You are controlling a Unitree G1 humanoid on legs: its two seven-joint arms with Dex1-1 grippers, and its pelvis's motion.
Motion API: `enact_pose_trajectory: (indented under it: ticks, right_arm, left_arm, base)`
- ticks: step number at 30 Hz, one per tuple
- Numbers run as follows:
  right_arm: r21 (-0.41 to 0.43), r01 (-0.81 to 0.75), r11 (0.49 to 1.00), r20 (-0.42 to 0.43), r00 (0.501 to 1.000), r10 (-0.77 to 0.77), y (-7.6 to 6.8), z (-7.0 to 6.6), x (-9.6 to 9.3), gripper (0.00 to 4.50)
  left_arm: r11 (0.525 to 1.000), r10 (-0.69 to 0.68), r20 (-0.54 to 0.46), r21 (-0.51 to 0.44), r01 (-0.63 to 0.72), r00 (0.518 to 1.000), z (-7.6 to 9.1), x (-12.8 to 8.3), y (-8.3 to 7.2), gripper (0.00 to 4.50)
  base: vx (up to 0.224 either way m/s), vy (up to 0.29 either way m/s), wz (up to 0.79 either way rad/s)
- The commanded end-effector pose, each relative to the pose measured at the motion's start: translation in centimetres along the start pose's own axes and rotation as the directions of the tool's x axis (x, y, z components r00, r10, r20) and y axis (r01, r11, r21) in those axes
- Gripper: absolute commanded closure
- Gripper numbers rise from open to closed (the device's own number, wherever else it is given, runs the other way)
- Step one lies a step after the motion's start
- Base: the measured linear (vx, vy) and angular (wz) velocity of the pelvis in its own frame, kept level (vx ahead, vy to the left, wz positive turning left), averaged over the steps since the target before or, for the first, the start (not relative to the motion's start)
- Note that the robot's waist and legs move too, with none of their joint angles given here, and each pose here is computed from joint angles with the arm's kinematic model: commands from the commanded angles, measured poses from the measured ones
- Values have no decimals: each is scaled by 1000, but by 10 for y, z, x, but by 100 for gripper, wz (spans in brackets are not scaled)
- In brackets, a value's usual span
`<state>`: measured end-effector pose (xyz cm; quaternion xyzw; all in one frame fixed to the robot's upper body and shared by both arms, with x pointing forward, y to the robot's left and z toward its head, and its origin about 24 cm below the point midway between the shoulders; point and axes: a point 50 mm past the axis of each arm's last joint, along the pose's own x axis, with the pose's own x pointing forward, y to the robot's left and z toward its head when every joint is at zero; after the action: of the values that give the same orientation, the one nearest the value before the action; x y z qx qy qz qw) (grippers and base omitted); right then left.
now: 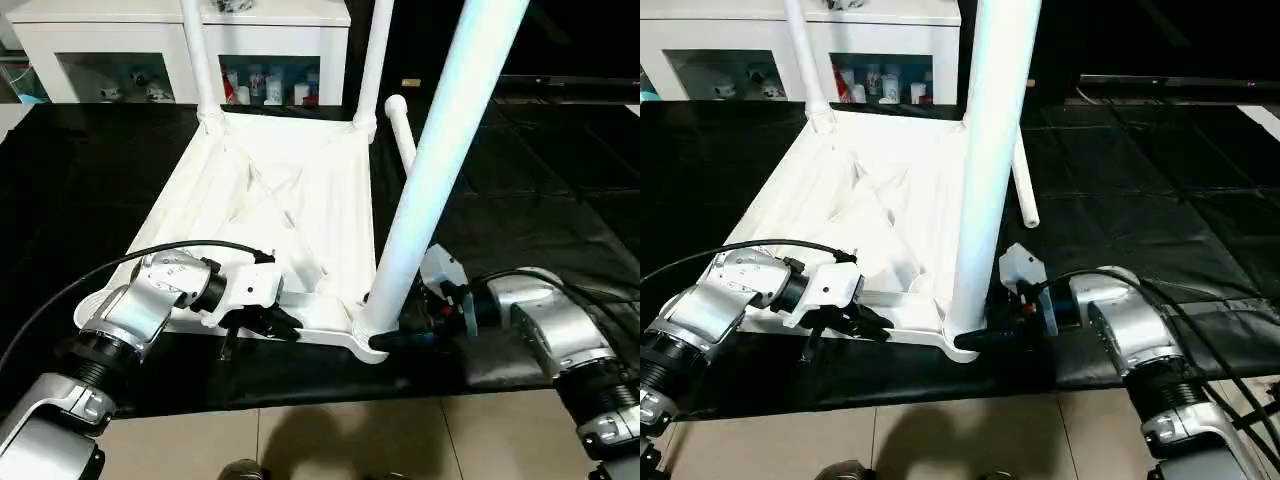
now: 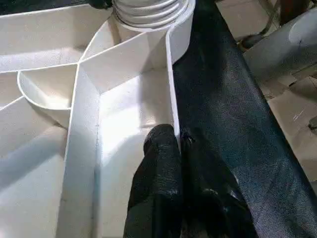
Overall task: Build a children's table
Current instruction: Rotate leg to tighten
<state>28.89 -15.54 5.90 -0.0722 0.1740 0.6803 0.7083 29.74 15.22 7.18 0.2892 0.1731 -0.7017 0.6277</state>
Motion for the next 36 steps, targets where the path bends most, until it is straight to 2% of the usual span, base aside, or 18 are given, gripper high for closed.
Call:
enact_pose_trajectory:
  ticks: [1, 5, 15, 18, 19, 21, 23, 26, 27, 28, 29, 30, 31, 32, 34, 36]
  right_arm:
    - [-19, -6, 1000, -9, 1000, 6, -2, 4, 0, 151]
    - [-15, -9, 1000, -5, 1000, 8, -1, 3, 1, 167]
    - [17, 8, 1000, 30, 1000, -8, 1, -1, 6, 170]
    - [66, 150, 987, 54, 987, -153, -7, -3, 12, 170]
    - [98, 269, 958, 45, 961, -275, -15, -5, 16, 170]
    - [123, 357, 926, 43, 930, -365, -20, -7, 22, 171]
    - [212, 484, 849, 56, 861, -505, -30, -5, 36, 171]
    - [260, 530, 807, 70, 823, -564, -35, -3, 47, 172]
    - [287, 580, 762, 52, 785, -617, -39, -3, 55, 173]
    - [287, 580, 762, 52, 785, -617, -39, -3, 55, 173]
    - [321, 643, 695, 19, 729, -684, -45, -3, 65, 173]
    - [340, 674, 656, -1, 698, -716, -47, -3, 69, 173]
    - [347, 699, 625, -18, 671, -741, -50, -3, 72, 173]
    - [347, 699, 625, -18, 671, -741, -50, -3, 72, 173]
    - [368, 736, 568, -39, 622, -782, -54, 0, 78, 173]
    - [377, 741, 555, -28, 608, -793, -56, 5, 79, 173]
  left_arm:
    - [995, -61, -8, 72, 62, 998, 9, 6, -3, 450]
    - [996, -61, -8, 72, 62, 998, 9, 7, -3, 450]
    - [999, -29, 6, 44, 28, 1000, 8, 8, -1, 450]
    - [997, 73, 19, -18, -73, 997, 10, 10, 10, 450]
    - [981, 184, 11, -68, -182, 983, 12, 11, 23, 450]
    - [948, 298, 15, -117, -295, 954, 16, 12, 35, 450]
    - [868, 466, 35, -212, -449, 884, 28, 15, 52, 450]
    - [819, 540, 37, -255, -515, 841, 36, 19, 59, 450]
    - [776, 588, 28, -301, -554, 809, 41, 23, 62, 450]
    - [776, 588, 28, -301, -554, 809, 41, 23, 62, 450]
    - [731, 632, 16, -344, -590, 774, 48, 28, 66, 450]
    - [713, 650, 13, -356, -604, 760, 52, 31, 68, 450]
    - [703, 660, 10, -360, -613, 751, 56, 33, 69, 450]
    - [703, 660, 10, -360, -613, 751, 56, 33, 69, 450]
    - [685, 677, -4, -362, -632, 736, 61, 35, 70, 450]
    - [691, 673, -2, -353, -631, 739, 62, 36, 70, 450]
  base:
    - [0, 0, 0]
    - [0, 0, 0]
    - [0, 0, 0]
    - [0, 0, 0]
    - [0, 0, 0]
    - [0, 0, 0]
    - [0, 0, 0]
    - [0, 0, 0]
    - [0, 0, 0]
    - [0, 0, 0]
    - [0, 0, 0]
    - [0, 0, 0]
    - [0, 0, 0]
    - [0, 0, 0]
    - [0, 0, 0]
    - [0, 0, 0]
